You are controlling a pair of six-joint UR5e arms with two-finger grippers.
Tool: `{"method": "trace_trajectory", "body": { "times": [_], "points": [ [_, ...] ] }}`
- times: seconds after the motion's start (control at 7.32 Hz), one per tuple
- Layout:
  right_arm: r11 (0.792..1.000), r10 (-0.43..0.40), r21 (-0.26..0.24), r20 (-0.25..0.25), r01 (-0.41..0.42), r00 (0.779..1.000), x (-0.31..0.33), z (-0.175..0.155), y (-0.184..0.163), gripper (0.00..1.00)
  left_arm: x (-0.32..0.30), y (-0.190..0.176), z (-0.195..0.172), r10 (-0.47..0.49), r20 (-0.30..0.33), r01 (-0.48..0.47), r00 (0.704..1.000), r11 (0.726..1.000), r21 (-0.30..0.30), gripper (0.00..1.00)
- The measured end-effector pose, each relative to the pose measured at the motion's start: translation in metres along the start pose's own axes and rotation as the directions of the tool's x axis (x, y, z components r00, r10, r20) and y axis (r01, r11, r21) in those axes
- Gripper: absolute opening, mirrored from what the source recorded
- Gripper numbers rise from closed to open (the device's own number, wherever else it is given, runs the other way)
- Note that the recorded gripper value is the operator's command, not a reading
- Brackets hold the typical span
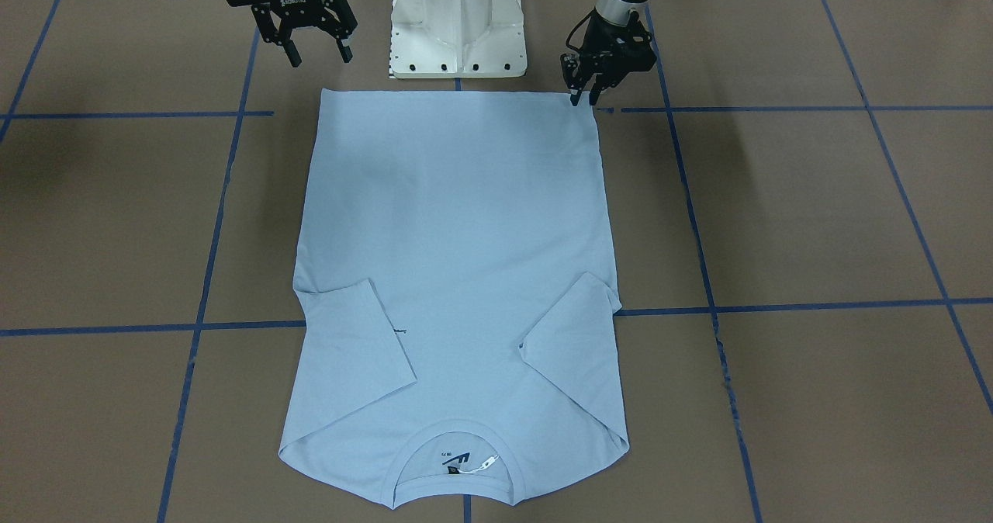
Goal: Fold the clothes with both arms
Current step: 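Grasp the hem corners with both grippers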
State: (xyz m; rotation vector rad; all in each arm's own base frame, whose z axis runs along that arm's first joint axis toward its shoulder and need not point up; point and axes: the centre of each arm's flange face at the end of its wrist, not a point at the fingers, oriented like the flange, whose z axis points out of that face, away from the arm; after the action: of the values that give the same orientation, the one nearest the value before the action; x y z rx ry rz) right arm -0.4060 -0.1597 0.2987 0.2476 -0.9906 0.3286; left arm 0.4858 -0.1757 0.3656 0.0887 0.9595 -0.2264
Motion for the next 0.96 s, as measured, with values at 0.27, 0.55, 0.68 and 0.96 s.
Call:
{"method": "trace_trajectory", "body": {
  "times": [0.27, 0.55, 0.68, 0.96],
  "points": [
    [1.0, -0.001, 0.002, -0.002, 0.001, 1.0, 0.001, 0.001, 0.001, 0.87, 0.0, 0.0, 0.0, 0.0, 0.001, 0.0, 1.0, 1.0, 0.0, 0.0],
    [1.0, 0.028, 0.008, -0.014, -0.028, 1.0, 0.003, 0.009, 0.006, 0.55, 0.001, 0.0, -0.002, 0.0, -0.004, 0.0, 1.0, 1.0, 0.0, 0.0],
    [0.998, 0.068, 0.004, -0.022, -0.068, 0.997, 0.005, 0.012, 0.011, 0.49, 0.005, -0.001, -0.006, -0.002, -0.014, 0.002, 1.0, 1.0, -0.001, 0.0],
    [0.99, 0.14, 0.009, -0.061, -0.139, 0.988, 0.015, 0.029, 0.027, 0.51, 0.012, -0.002, -0.015, -0.006, -0.037, 0.006, 0.999, 1.0, -0.003, 0.0]
  ]
}}
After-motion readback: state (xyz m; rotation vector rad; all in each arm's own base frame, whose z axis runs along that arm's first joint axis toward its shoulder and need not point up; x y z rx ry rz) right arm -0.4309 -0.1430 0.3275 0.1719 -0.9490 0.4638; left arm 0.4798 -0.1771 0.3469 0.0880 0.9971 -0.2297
